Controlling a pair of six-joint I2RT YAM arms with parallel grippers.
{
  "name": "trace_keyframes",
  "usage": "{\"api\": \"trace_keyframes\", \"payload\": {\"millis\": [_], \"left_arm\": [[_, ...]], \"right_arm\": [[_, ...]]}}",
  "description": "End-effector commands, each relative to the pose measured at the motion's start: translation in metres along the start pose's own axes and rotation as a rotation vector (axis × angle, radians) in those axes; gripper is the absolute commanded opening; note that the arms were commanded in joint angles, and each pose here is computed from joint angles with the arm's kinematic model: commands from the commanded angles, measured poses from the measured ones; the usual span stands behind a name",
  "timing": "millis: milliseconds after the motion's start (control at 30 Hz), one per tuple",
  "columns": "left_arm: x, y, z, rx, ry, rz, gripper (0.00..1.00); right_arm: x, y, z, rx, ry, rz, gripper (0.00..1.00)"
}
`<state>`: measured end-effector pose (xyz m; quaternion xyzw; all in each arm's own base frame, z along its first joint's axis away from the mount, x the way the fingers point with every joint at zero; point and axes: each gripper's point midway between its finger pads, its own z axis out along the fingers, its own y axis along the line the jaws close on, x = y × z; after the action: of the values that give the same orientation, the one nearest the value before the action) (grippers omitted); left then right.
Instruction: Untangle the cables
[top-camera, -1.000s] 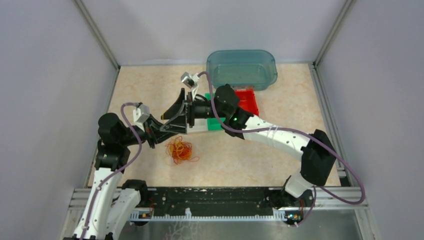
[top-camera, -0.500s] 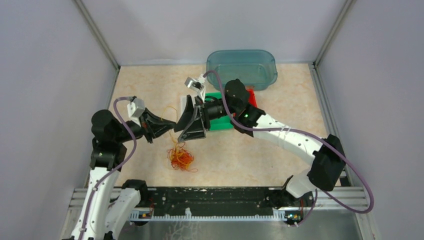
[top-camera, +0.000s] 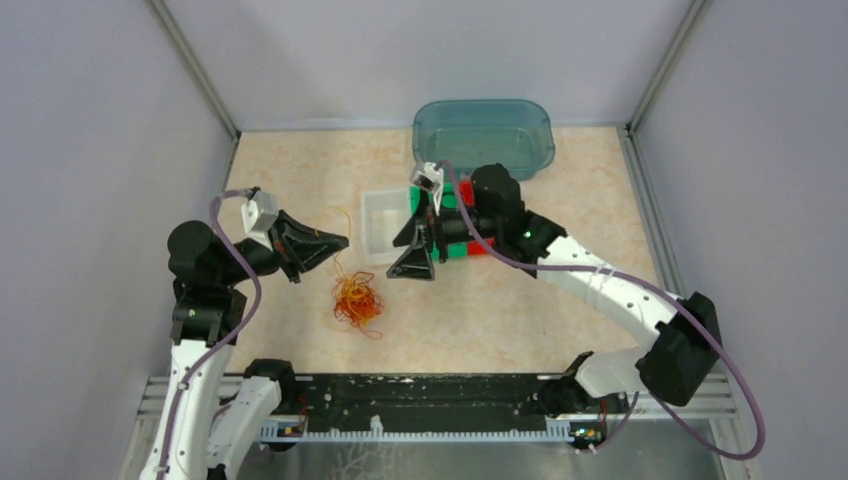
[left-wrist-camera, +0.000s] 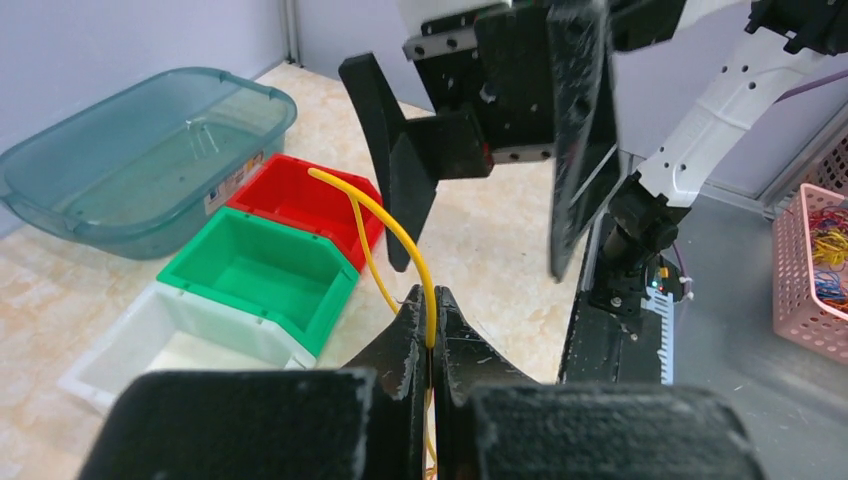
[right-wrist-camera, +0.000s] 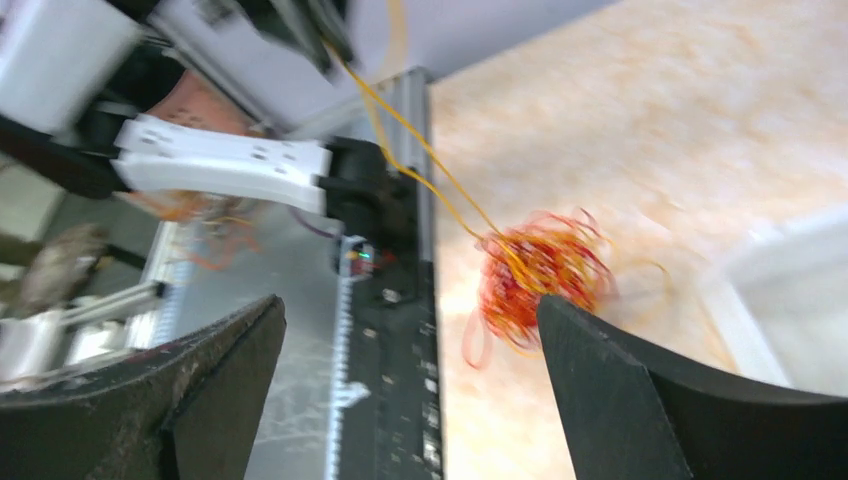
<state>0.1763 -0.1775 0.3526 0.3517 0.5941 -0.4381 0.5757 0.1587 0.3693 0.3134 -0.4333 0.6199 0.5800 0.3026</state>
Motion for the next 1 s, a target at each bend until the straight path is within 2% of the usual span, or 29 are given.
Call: {"api": "trace_keyframes", "payload": {"millis": [0,100,167,400,733,967], "left_arm": [[-0.026,-0.013,0.0,0.039,-0.047,0.037,0.0],[-0.029,-0.017,0.0,0.063,-0.044,0.023,0.0],[-0.031,-0.018,0.001,0.07,-0.043,0.017,0.0],[-0.039,-0.021,0.001,0.076,-0.051,0.023,0.0],[-0.057,-0.023,0.002,0.08,-0.073,0.032,0.0],[-0.078,-0.027,0.002,0.085,-0.106,0.054,0.0]], "right_arm": [[-0.008,-0.021,-0.012,0.147,-0.182,-0.195,0.99],[-0.007,-0.038,-0.001,0.221,-0.267,-0.299,0.99],[-0.015,-0.042,0.014,0.212,-0.3,-0.333,0.99],[-0.017,-0.026,0.081,0.085,-0.284,-0.411,0.96],[0.019,-0.03,0.129,0.011,-0.28,-0.296,0.77],[0.058,-0.055,0.137,0.088,-0.273,-0.222,0.63]]}}
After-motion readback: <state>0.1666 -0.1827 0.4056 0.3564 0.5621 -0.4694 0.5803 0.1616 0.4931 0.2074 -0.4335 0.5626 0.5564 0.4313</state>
